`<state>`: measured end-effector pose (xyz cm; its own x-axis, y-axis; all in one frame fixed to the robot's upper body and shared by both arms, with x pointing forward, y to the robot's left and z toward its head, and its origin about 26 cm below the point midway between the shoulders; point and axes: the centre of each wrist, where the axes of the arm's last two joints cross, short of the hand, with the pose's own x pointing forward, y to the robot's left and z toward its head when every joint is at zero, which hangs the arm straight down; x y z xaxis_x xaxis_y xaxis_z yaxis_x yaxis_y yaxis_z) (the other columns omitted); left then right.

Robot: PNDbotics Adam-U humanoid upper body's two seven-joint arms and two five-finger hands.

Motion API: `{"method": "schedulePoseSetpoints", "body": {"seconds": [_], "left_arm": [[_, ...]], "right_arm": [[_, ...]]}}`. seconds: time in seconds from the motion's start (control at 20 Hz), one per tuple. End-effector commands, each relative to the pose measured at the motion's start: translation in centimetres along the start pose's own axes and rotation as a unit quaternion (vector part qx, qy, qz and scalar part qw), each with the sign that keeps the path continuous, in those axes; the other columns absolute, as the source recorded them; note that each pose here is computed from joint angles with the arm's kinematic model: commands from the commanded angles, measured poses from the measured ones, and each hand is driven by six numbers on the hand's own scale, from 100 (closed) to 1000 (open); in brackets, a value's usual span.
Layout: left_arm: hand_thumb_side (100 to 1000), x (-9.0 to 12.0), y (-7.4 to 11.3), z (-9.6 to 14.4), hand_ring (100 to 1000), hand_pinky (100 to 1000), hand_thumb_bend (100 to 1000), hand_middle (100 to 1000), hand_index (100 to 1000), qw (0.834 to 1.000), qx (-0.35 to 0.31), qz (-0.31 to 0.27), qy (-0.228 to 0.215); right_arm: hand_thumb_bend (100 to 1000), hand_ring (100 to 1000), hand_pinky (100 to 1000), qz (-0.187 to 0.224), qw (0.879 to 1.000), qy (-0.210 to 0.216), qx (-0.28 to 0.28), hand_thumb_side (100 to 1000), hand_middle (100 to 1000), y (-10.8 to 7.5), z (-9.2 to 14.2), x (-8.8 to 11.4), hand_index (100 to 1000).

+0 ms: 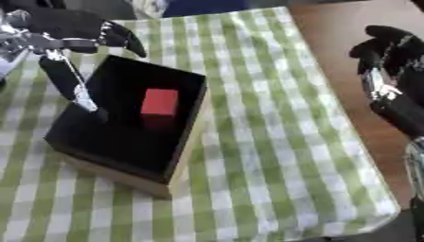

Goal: Pick up objects on the table and place them in the box.

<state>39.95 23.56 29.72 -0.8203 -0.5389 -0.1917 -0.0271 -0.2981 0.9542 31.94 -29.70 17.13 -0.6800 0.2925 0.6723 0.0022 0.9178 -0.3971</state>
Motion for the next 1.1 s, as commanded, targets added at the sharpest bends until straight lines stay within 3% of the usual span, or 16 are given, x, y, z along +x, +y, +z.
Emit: {"method": "schedulePoseSetpoints", "body": {"seconds": [0.05,0.25,0.55,1.1], "left_arm": [[485,-0.1,2.1,3.1,806,851,785,811,909,0.999,0.03,-0.014,0.014],[484,0.0,2.2,5.5,792,840,780,799,900,0.998,0.056,0.003,0.038],[488,-0.3,0.8,8.3,768,833,755,777,883,0.99,0.103,0.04,0.086],[489,-0.9,-2.4,10.2,723,818,684,745,847,0.955,0.22,0.131,0.151]], "right_arm": [[100,709,846,0.009,1.0,-0.006,-0.004,434,625,-0.6,-0.2,0.3,824],[100,709,846,0.01,1.0,-0.006,-0.005,429,625,-0.6,-0.2,0.3,824],[100,710,845,0.009,1.0,-0.008,-0.009,431,625,-0.7,-0.2,0.3,824],[100,710,845,0.005,1.0,-0.011,-0.011,428,625,-0.6,-0.2,0.4,823]]}}
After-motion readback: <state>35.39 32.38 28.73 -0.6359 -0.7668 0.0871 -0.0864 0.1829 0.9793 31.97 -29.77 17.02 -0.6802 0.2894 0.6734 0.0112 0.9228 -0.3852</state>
